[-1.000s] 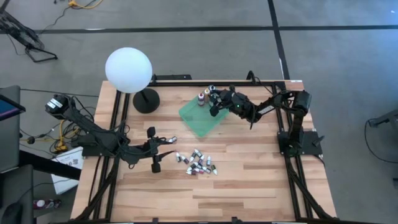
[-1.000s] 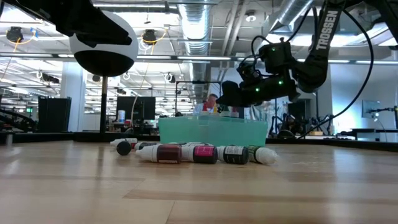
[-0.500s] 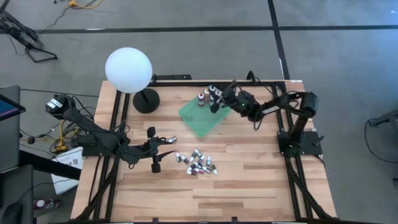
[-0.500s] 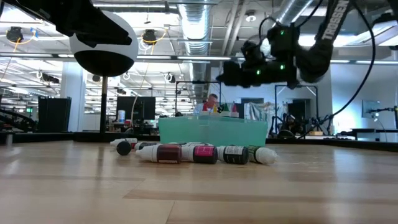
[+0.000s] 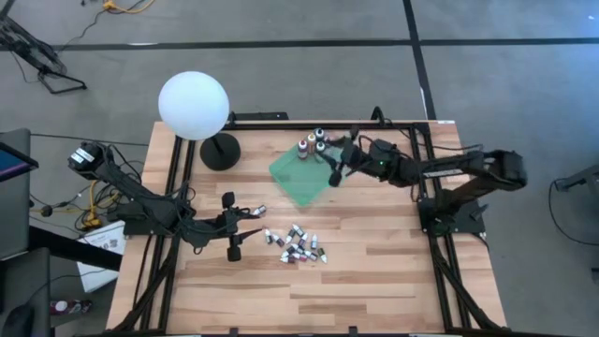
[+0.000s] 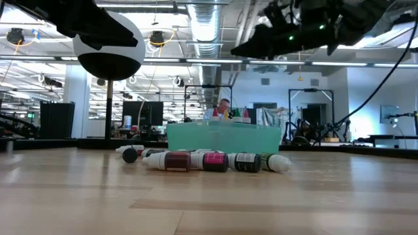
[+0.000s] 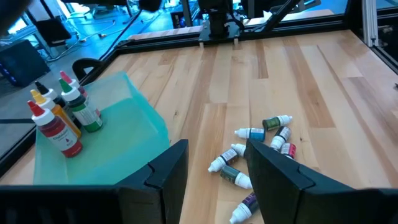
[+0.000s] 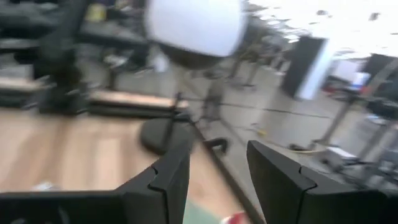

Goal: Pick & Place food coloring
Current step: Put the top red food coloring bottle into the green bin

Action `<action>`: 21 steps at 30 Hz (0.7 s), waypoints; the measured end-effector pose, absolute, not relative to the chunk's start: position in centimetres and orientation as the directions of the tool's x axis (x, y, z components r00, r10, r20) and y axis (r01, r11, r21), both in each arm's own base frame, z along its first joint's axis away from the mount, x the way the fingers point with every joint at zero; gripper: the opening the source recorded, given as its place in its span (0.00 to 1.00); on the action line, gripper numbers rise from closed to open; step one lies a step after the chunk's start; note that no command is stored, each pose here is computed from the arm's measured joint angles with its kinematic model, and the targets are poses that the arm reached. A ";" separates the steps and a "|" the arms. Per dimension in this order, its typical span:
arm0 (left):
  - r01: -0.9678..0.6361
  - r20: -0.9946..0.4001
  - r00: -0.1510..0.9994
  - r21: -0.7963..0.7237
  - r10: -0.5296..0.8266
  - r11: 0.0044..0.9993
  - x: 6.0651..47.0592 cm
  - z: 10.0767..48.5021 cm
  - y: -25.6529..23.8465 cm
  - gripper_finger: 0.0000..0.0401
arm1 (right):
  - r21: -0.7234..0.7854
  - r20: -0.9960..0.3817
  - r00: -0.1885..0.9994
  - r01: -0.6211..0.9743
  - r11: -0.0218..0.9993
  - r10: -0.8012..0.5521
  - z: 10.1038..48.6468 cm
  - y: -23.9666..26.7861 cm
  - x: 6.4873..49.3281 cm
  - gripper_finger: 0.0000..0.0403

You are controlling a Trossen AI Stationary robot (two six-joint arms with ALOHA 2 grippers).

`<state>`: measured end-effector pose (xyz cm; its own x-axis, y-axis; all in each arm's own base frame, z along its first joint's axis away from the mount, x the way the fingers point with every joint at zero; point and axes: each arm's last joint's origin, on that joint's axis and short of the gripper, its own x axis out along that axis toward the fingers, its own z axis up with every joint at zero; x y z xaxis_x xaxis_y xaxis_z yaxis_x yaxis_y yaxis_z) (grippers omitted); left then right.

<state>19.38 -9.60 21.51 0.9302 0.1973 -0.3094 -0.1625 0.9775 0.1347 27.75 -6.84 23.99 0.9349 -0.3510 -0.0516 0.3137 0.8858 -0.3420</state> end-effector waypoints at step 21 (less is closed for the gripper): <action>-0.135 -0.351 0.920 0.138 0.176 0.981 19.2 21.1 -9.6 0.39 | -0.193 -0.393 0.917 -0.150 0.970 0.064 21.5 1.7 27.0 0.38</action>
